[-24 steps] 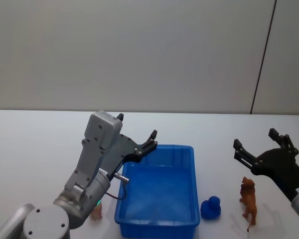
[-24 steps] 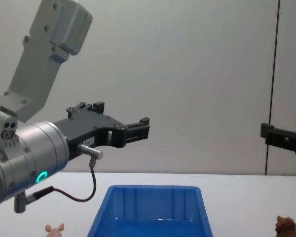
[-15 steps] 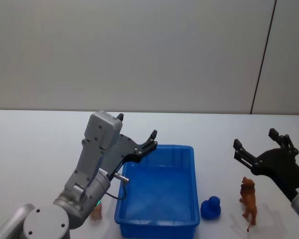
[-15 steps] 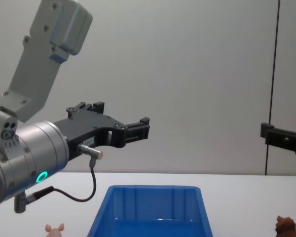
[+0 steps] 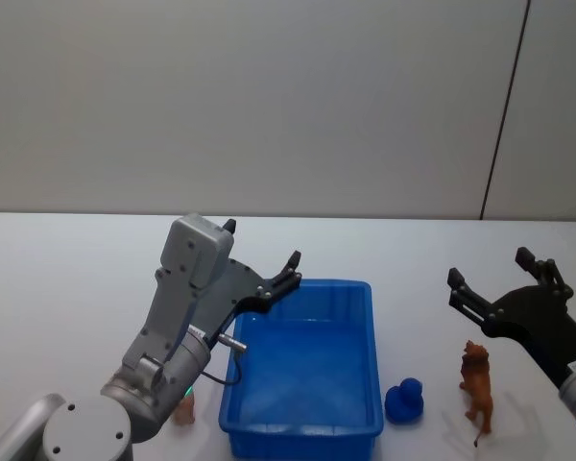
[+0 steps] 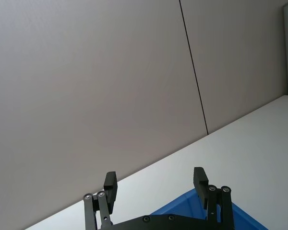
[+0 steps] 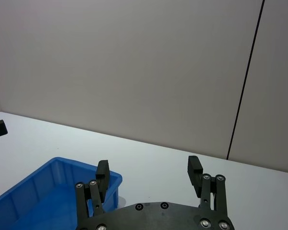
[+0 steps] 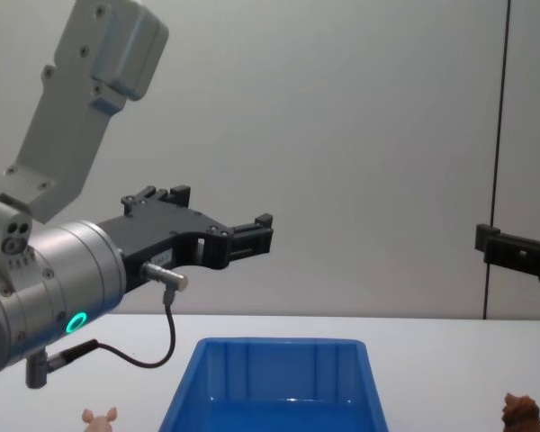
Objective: Pick up the two dolls from the table and place them into the box.
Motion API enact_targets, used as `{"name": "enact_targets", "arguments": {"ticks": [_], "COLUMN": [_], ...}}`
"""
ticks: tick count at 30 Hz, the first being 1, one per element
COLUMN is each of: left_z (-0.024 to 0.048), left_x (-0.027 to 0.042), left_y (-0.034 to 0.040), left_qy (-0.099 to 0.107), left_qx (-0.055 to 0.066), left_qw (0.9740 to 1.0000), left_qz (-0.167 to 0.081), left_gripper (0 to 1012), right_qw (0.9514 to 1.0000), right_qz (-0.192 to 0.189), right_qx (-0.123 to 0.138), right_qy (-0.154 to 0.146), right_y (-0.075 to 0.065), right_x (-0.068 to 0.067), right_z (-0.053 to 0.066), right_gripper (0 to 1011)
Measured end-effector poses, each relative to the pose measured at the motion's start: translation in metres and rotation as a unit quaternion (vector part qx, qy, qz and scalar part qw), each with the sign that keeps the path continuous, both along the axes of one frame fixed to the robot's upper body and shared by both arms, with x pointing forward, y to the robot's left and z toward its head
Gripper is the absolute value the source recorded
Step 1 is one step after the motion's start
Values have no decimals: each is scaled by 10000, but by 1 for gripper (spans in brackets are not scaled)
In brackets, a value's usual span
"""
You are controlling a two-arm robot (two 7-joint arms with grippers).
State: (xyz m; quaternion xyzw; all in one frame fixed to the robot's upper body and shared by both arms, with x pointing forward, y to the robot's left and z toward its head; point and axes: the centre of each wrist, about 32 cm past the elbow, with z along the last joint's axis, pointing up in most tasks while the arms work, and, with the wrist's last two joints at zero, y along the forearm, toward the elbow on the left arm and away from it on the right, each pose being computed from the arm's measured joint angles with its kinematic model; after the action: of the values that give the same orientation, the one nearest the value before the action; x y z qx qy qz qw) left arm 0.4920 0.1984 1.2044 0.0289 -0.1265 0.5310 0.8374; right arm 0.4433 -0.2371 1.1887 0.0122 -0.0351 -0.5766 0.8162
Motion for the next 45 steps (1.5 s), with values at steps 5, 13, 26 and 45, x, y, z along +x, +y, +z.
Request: {"name": "enact_targets", "arguments": {"ticks": [5,13,26,45], "left_z": [0,0,0,0], "left_x": [0,0,0,0], "left_y": [0,0,0,0], "left_qy": [0,0,0,0], "left_qx": [0,0,0,0], "left_qw": [10000,10000,10000,10000], "left_qz": [0,0,0,0], "left_gripper": [1001,1001,1001,1001], "right_qw": [10000,10000,10000,9977], "right_qz": [0,0,-4,-420], "right_qx": [0,0,3,-107], "right_qy": [0,0,0,519], "right_y": [0,0,2,37], "right_x": [0,0,5,66], "right_z": [0,0,-1,-122], "right_gripper": [1001,1001,1001,1001]}}
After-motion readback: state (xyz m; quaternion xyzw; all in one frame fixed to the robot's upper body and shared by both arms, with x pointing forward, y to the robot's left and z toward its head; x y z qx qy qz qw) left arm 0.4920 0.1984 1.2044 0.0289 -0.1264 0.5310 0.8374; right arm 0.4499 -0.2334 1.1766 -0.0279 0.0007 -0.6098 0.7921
